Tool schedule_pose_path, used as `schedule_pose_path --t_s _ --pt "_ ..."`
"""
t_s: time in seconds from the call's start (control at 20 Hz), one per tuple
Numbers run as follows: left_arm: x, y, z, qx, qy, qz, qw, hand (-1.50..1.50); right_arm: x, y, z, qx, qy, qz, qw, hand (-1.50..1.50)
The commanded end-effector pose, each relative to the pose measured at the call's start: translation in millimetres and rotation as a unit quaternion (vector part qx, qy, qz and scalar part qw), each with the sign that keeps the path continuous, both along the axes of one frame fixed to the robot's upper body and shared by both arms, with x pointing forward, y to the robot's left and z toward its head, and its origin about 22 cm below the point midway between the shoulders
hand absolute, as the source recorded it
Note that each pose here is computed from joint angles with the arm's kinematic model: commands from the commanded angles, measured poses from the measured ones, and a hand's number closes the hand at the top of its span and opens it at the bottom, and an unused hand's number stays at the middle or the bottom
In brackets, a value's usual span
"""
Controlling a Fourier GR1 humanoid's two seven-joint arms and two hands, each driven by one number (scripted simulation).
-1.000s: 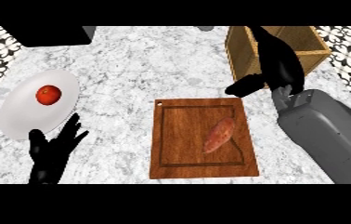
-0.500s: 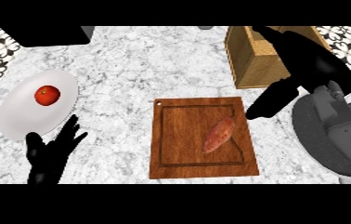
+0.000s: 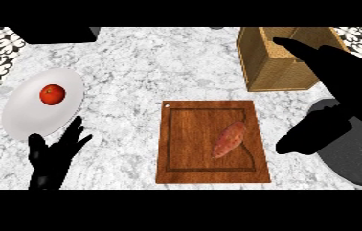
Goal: Pick the sweet potato from the cutting board and place it in the basket
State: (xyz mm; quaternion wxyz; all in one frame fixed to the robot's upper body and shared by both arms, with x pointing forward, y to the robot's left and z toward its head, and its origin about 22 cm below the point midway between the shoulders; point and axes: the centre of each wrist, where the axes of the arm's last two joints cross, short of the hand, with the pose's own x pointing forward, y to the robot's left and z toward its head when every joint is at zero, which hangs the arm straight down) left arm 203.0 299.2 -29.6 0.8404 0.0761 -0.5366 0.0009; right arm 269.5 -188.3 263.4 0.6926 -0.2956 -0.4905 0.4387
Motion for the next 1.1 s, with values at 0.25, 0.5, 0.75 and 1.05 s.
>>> schedule_pose_path --t_s 0.25,0.5,0.75,1.05 --pt "-14.8 5 -23 0.011 0.061 0.01 0.9981 0.0 -28 9 -5 -0.015 0.029 -0.07 0.997 -1.5" --pt "-7.2 -5 -15 0.012 0.056 -0.006 0.9984 0.0 -17 17 -52 -0.026 0.043 -0.082 0.995 -1.5" --pt "-11.7 -2 -24 0.008 0.06 -0.006 0.9981 0.0 -15 21 -77 -0.055 0.076 -0.085 0.992 -1.5" --pt "-14.1 9 -15 0.001 0.064 -0.01 0.9979 0.0 -19 18 -106 -0.038 0.072 -0.097 0.992 -1.5"
